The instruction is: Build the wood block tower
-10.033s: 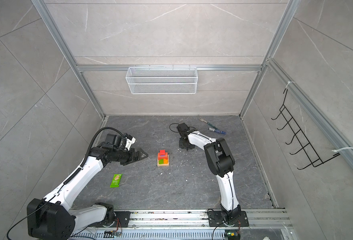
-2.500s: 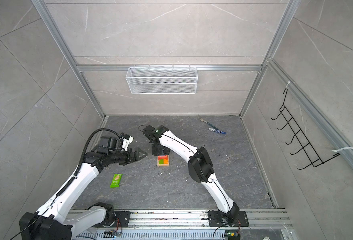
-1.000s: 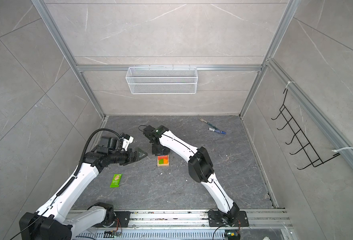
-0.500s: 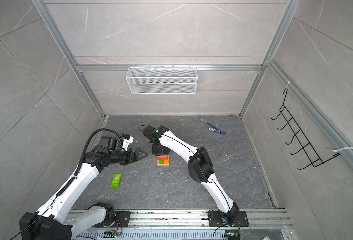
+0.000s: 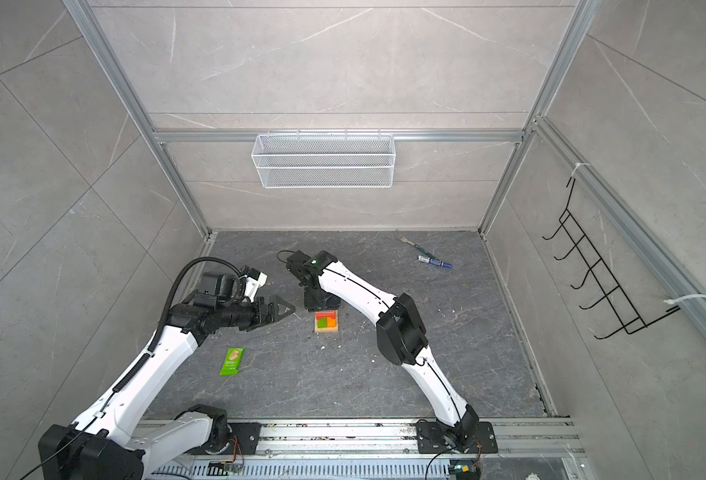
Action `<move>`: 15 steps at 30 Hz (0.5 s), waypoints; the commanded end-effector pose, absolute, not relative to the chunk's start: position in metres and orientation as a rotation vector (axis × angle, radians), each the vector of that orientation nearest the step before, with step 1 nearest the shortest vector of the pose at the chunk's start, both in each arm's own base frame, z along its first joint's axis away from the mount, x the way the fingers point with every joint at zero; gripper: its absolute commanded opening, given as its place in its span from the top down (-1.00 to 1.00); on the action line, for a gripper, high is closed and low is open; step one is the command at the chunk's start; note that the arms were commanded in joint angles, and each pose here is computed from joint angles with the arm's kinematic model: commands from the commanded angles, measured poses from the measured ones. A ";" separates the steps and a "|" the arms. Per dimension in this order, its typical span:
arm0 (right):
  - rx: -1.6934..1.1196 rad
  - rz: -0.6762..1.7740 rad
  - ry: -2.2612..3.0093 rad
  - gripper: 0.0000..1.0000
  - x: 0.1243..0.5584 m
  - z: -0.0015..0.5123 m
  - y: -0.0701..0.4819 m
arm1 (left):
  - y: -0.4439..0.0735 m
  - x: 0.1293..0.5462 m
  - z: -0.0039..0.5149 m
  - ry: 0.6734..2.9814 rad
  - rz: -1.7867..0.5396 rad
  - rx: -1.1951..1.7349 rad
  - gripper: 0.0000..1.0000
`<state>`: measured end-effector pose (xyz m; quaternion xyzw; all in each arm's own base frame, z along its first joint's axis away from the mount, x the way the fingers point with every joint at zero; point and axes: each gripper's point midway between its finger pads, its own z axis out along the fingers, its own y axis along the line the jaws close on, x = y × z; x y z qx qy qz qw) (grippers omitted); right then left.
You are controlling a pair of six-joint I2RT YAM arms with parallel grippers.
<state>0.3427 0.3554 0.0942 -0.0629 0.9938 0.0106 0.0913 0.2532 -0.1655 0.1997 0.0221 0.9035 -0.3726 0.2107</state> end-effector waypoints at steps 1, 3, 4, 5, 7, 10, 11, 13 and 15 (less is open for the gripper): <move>-0.172 0.028 2.926 0.45 0.344 0.110 0.351 | -0.168 0.255 0.210 2.463 -1.067 0.080 -0.97; -0.173 0.032 2.918 0.37 0.345 0.113 0.351 | -0.168 0.255 0.210 2.464 -1.067 0.080 -0.97; -0.179 0.032 2.914 0.32 0.345 0.114 0.352 | -0.168 0.255 0.210 2.465 -1.066 0.079 -0.96; -0.179 0.038 2.909 0.28 0.346 0.117 0.352 | -0.168 0.255 0.210 2.466 -1.066 0.079 -0.96; -0.190 0.048 2.900 0.18 0.347 0.122 0.352 | -0.168 0.255 0.209 2.469 -1.066 0.078 -0.97; -0.214 0.076 2.874 -0.04 0.347 0.133 0.356 | -0.168 0.255 0.208 2.470 -1.066 0.077 -0.97; -0.218 0.082 2.867 -0.08 0.347 0.137 0.357 | -0.168 0.255 0.208 2.471 -1.066 0.077 -0.97; -0.225 0.090 2.852 -0.19 0.348 0.144 0.357 | -0.168 0.256 0.207 2.474 -1.065 0.077 -0.96; -0.230 0.093 2.838 -0.30 0.349 0.151 0.356 | -0.168 0.256 0.207 2.476 -1.063 0.077 -0.97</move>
